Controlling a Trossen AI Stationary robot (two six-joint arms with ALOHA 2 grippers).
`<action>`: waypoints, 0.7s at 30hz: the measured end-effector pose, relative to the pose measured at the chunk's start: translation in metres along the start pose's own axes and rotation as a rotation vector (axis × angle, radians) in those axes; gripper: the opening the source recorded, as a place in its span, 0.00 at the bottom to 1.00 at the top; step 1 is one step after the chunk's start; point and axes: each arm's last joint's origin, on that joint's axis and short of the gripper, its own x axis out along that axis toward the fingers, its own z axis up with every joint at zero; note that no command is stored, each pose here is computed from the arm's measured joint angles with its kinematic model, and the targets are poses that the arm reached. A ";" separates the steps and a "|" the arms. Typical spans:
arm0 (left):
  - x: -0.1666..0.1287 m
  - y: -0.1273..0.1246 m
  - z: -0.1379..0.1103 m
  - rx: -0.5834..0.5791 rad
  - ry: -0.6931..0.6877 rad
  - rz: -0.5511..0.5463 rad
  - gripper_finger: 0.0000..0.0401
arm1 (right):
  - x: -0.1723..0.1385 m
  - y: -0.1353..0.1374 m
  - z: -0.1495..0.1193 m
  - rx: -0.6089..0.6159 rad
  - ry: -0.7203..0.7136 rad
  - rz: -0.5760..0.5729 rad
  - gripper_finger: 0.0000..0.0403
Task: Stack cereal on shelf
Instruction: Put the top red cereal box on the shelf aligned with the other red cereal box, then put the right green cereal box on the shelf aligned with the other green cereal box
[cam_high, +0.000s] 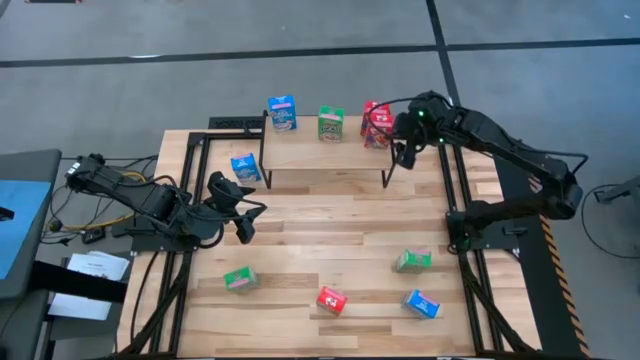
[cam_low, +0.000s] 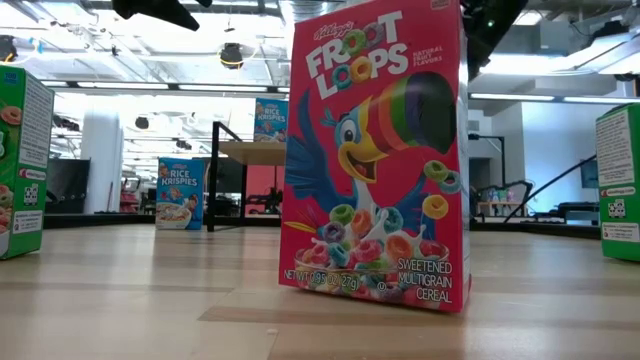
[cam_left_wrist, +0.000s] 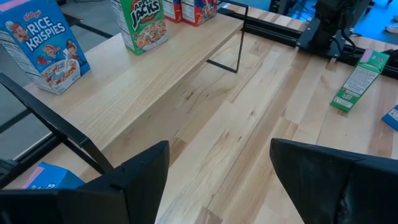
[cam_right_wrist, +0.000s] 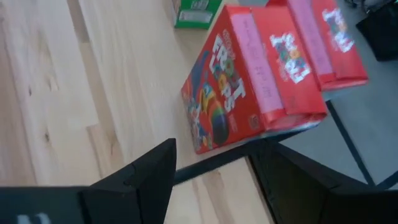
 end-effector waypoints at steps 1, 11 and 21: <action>0.000 0.000 0.000 0.000 0.000 0.000 0.67 | 0.000 0.000 0.000 0.000 -0.005 -0.002 0.65; 0.000 0.000 0.000 0.000 0.000 0.000 0.67 | 0.023 0.000 0.003 0.003 0.041 0.015 0.65; 0.000 0.000 0.000 0.015 0.001 0.000 0.67 | 0.005 0.001 -0.003 0.054 0.060 -0.015 0.65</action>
